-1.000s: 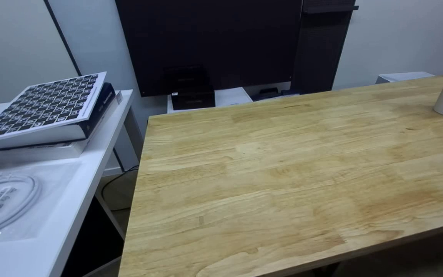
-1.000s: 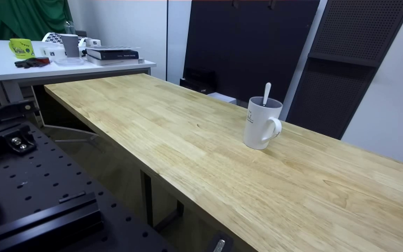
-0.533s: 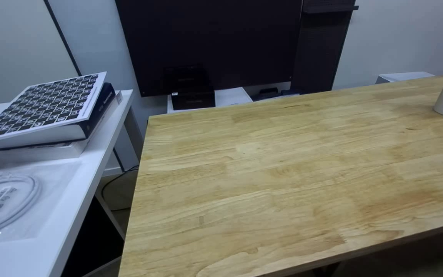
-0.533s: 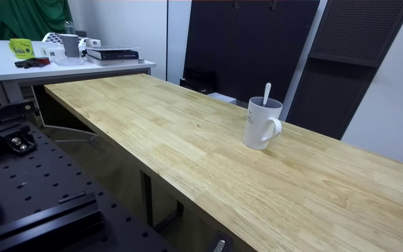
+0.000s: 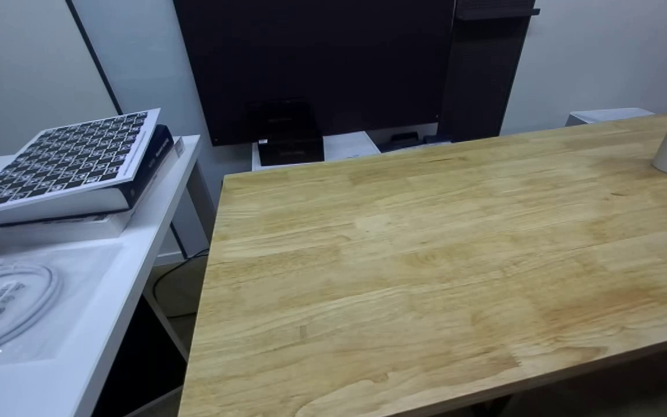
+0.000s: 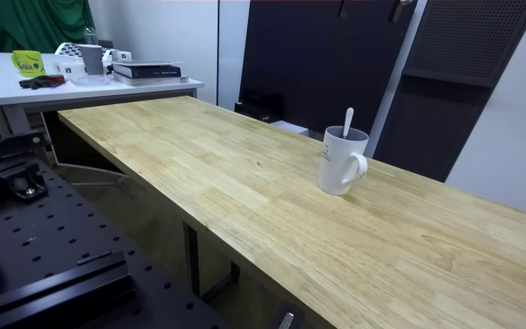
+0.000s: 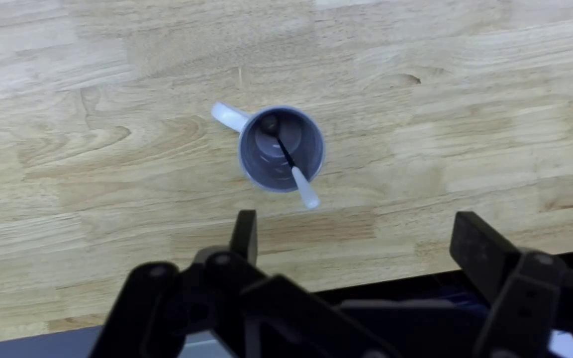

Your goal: Take the spoon out of the white mug

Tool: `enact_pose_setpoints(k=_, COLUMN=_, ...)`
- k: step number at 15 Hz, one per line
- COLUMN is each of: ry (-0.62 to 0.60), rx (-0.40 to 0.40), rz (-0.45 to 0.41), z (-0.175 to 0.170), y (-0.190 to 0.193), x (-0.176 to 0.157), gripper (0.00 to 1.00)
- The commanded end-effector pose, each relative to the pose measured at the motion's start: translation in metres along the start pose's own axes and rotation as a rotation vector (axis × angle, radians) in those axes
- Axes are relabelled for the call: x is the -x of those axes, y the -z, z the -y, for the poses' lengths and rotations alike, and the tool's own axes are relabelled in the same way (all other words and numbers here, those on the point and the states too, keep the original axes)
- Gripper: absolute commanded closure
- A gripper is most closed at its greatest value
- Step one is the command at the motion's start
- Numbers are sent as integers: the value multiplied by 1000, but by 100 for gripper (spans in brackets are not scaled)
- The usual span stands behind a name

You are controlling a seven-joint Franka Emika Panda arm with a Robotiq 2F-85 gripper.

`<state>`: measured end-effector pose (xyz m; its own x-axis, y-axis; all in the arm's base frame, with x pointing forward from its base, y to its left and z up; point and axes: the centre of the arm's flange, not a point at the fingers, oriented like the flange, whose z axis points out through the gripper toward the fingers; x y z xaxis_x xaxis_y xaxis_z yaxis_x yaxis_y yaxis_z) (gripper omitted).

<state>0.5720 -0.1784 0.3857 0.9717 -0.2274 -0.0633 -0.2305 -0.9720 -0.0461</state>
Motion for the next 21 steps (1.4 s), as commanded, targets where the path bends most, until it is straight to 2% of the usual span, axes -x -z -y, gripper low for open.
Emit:
enact_pose_setpoints(k=1, ry=-29, rx=0, rz=-72, z=0, y=-12, x=-33, gripper=0)
enact_pose_setpoints(k=5, ry=-20, rx=21, rz=-79, z=11, y=-27, x=-53, gripper=0)
enact_pose_setpoints(k=11, ry=-24, rx=31, rz=-29, z=19, y=-54, x=-69, gripper=0)
enact_pose_setpoints(k=21, ry=-50, rx=39, rz=40, z=12, y=-109, x=-70, gripper=0)
